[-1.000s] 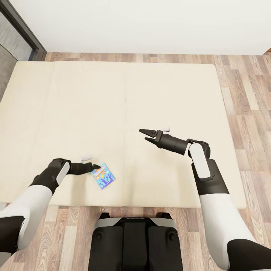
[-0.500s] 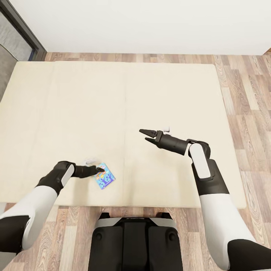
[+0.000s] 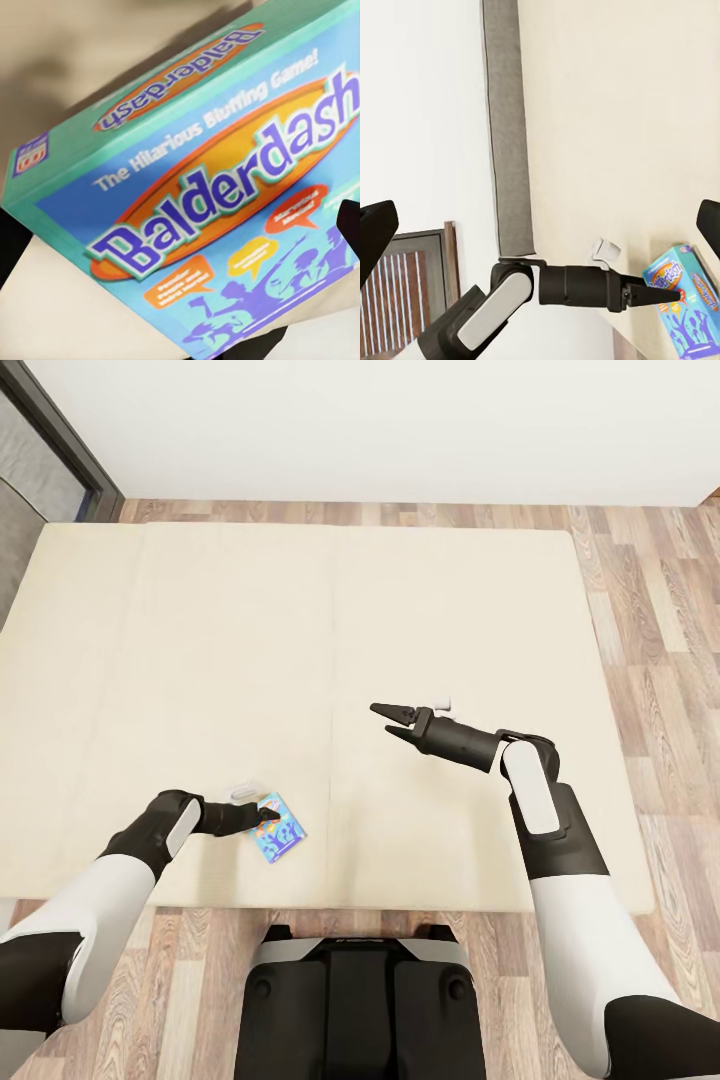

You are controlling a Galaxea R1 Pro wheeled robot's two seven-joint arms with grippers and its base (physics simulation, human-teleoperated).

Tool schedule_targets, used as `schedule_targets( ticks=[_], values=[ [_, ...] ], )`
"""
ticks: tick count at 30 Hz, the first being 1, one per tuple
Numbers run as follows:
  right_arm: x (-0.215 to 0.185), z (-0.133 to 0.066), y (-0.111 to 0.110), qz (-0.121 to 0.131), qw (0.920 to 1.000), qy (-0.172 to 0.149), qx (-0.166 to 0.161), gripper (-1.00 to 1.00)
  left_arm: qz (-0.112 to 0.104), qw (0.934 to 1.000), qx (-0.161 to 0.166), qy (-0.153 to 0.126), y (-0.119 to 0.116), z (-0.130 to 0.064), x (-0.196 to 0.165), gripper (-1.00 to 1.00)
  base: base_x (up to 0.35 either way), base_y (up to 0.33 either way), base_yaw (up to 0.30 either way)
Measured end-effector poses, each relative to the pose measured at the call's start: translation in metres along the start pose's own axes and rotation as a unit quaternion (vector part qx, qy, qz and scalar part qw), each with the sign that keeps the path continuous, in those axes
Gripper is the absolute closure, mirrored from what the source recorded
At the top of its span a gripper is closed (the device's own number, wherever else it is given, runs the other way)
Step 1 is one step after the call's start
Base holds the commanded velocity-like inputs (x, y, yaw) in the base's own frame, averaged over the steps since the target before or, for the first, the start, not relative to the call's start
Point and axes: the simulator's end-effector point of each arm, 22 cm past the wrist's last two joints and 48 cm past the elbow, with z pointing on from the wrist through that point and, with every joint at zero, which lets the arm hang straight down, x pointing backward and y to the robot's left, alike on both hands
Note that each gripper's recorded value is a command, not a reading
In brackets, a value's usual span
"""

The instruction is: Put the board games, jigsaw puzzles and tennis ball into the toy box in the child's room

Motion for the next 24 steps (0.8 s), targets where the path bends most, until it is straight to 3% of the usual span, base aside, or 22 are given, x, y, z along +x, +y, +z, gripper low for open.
schedule_targets(
  ticks=[11, 24],
  values=[
    [0.0003, 0.0002, -0.0004, 0.0, 1.0, 0.0, 0.0, -1.0, 0.0, 1.0, 0.003, -0.004, -0.0016, 0.0, -0.0018, -1.0, 0.0, -0.005, 0.0],
    [0.0001, 0.0, 0.0002, 0.0, 1.0, 0.0, 0.0, -1.0, 0.007, 0.9999, 0.0, -0.009, -0.0011, 0.0004, -0.0038, -1.0, 0.0, -0.156, 0.0]
  ],
)
